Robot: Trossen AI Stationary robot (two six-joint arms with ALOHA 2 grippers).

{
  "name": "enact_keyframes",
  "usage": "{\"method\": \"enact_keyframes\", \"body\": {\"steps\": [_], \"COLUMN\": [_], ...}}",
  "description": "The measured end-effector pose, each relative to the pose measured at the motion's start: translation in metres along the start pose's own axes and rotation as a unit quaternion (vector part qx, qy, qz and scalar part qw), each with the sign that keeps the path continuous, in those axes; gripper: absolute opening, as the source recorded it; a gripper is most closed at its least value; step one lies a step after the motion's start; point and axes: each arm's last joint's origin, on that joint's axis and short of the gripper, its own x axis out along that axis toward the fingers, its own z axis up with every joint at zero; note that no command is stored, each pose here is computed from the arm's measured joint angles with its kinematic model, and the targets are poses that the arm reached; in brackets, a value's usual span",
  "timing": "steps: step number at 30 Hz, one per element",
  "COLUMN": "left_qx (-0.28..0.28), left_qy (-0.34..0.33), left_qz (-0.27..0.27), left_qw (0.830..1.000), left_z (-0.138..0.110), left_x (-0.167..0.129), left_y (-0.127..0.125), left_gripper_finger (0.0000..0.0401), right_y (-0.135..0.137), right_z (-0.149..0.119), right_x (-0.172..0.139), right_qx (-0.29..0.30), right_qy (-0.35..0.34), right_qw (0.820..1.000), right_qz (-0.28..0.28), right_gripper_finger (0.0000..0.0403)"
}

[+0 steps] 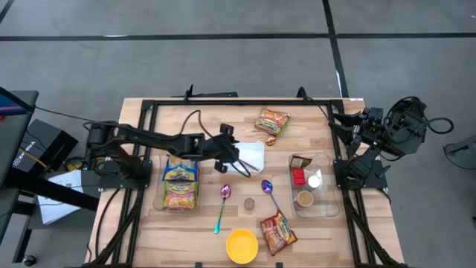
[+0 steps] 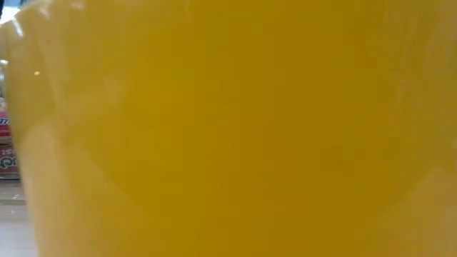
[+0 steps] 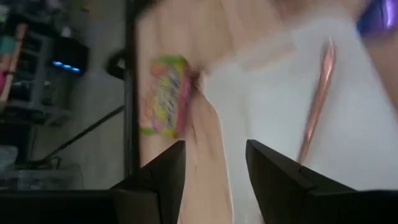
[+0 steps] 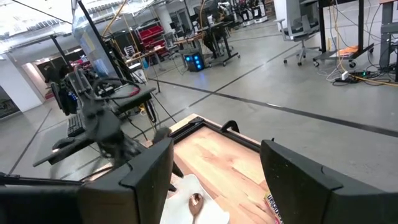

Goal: Pick & Place Food Item
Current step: Put the left violet spoon into the white bin

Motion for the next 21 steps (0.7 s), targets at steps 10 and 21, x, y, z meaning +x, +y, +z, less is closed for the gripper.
{"method": "enact_keyframes", "body": {"steps": [10,21], "left_qx": [-0.306,-0.428], "left_qy": [-0.128,-0.310], "left_qz": [0.016,-0.003], "left_qw": [0.943,0.849], "left_z": [0.007,0.023], "left_x": [-0.081,-0.162], "left_y": [0.047,0.063], "left_gripper_finger": [0.0158,0.0181], "right_y": [0.000,0.000], "right_z": [0.000,0.000], "right_x": [0.000,0.000], "right_qx": [-0.004,-0.002], "right_qy": [0.001,0.001], "right_qw": [1.000,1.000], "right_qz": [0.000,0.001], "right_gripper_finger": [0.0235,0.0235]}}
